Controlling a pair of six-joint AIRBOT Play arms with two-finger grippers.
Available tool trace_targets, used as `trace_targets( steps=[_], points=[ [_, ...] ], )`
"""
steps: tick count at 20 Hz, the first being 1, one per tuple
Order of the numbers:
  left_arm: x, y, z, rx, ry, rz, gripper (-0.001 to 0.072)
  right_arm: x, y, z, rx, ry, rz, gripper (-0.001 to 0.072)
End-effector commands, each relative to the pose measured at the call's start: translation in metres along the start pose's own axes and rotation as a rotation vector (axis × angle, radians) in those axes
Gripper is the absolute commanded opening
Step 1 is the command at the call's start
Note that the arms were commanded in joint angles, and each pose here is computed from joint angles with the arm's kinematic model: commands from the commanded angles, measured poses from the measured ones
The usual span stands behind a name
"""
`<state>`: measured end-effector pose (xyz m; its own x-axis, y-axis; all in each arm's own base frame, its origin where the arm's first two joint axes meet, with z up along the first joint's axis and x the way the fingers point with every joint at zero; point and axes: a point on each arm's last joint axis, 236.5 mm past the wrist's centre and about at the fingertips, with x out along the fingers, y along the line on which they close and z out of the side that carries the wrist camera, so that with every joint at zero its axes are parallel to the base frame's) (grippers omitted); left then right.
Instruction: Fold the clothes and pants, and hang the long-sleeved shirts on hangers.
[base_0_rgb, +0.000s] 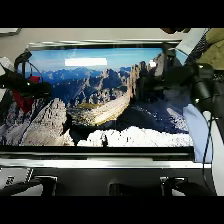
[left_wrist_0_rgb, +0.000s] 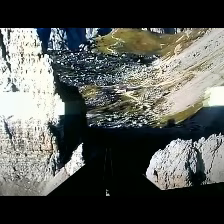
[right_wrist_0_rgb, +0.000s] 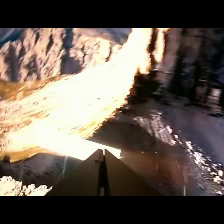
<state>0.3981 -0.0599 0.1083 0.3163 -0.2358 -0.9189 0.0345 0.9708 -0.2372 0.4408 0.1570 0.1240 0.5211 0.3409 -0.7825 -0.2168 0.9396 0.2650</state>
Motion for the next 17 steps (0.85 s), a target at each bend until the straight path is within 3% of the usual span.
trace_targets(
  steps=[1, 17],
  points=[
    [-0.0133, 0.0048, -0.0039, 0.017, -0.076, 0.038, 0.0018, 0.0046, 0.0283, -0.0076, -0.065, 0.014, 0.026, 0.0032],
    [-0.0142, 0.0090, -0.0078, 0.019, -0.062, 0.056, 0.0019, 0.0027, 0.0223, -0.0100, -0.075, 0.025, 0.003, 0.0034]
  ],
)
